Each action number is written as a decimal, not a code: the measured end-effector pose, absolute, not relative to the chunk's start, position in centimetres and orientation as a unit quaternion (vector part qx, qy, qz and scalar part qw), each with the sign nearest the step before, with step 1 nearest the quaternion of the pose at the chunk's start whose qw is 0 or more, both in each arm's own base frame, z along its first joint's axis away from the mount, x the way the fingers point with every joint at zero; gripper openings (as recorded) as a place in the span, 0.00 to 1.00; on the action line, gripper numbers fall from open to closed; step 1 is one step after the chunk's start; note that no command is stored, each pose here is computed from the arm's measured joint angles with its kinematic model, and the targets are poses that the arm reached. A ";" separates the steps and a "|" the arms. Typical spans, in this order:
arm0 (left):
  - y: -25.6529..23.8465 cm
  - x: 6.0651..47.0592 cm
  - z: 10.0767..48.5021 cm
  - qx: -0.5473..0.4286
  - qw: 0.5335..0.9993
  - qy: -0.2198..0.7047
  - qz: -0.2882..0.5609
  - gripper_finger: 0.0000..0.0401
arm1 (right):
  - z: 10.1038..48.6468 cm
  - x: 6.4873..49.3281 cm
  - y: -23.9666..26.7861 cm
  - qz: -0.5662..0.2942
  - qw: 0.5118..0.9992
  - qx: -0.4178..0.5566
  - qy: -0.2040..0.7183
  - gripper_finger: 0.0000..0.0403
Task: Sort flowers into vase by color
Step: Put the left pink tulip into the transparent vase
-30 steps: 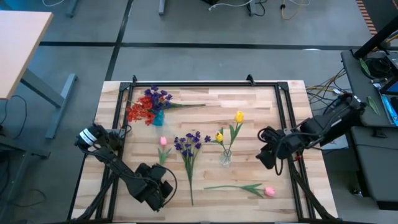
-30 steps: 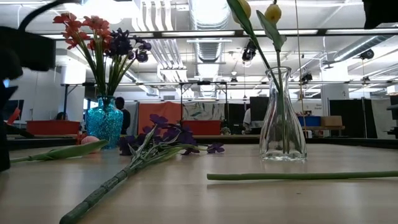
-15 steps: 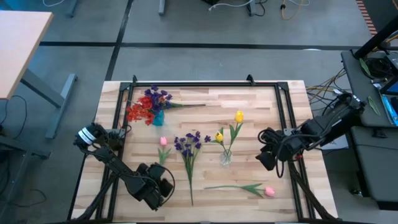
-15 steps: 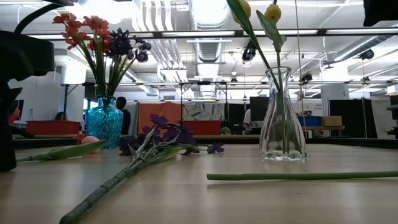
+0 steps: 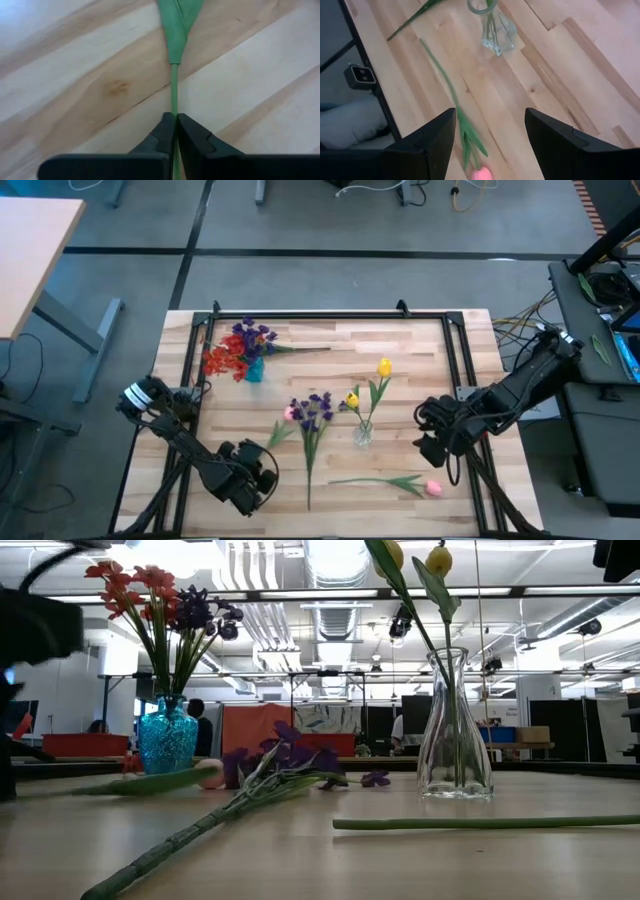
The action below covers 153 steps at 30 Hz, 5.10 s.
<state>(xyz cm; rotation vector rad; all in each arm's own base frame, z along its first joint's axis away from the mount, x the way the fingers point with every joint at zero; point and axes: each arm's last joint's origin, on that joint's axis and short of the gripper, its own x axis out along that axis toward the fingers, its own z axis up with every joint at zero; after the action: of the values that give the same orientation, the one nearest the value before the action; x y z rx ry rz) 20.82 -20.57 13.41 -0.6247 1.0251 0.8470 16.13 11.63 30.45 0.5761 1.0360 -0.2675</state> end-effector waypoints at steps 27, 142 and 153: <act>-25.7 26.8 31.3 0.072 0.989 0.125 -0.032 0.00 | 28.5 24.0 22.4 0.056 0.981 -0.008 0.186 0.57; -15.9 32.8 11.7 -0.303 0.831 0.379 0.271 0.75 | 34.2 21.0 12.8 -0.191 0.966 0.041 0.171 0.37; -16.5 34.0 11.3 -0.235 0.810 0.446 0.299 0.56 | 34.1 21.0 12.9 -0.177 0.966 0.058 0.181 0.50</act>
<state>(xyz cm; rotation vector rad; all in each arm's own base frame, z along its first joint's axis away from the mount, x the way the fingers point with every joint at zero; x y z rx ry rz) 34.04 -16.53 11.32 -0.5015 0.9542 0.6394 21.03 12.93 34.10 0.1166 0.3668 -0.3572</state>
